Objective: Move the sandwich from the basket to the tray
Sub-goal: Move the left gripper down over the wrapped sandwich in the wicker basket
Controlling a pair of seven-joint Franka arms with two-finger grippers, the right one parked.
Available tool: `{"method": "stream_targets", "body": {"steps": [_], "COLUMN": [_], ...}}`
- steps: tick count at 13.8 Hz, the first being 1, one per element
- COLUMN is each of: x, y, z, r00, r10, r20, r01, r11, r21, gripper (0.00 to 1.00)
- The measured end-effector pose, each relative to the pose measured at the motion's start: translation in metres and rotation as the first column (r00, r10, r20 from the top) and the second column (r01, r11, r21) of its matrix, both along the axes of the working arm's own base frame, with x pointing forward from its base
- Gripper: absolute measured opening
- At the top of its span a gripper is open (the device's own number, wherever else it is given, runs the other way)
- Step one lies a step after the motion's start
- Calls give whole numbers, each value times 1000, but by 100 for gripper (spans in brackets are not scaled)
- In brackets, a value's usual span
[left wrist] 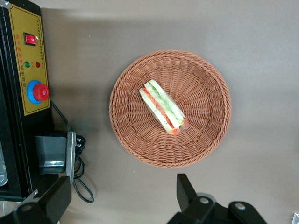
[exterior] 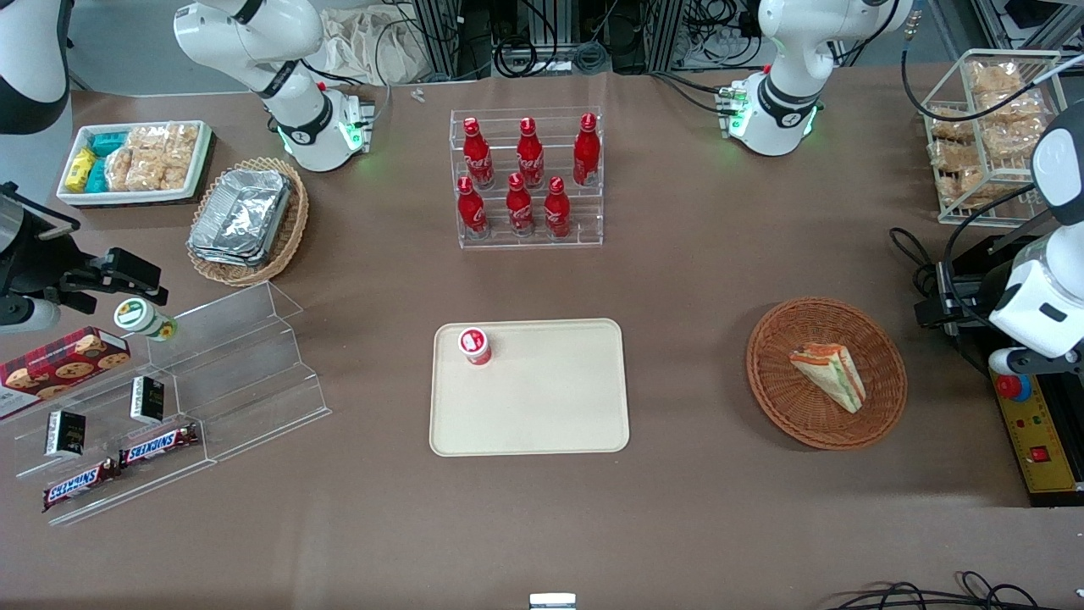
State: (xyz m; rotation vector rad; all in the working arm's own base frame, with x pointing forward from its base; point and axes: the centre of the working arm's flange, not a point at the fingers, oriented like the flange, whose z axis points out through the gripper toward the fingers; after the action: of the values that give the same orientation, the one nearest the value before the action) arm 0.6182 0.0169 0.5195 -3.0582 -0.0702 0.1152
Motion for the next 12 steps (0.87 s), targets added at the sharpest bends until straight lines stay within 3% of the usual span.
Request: {"method": "stream_targets", "body": {"steps": [5, 9, 12], "x": [-1, -5, -7], "y": [0, -5, -5], "z": [-1, -25, -70], "r00": [1000, 999, 1000], "r10": [-3, -15, -24], "r20": [-6, -43, 4], "r01": [3, 15, 24], "r11": [1000, 1000, 1000], "r21": [0, -1, -7], "gripper": [100, 100, 100]}}
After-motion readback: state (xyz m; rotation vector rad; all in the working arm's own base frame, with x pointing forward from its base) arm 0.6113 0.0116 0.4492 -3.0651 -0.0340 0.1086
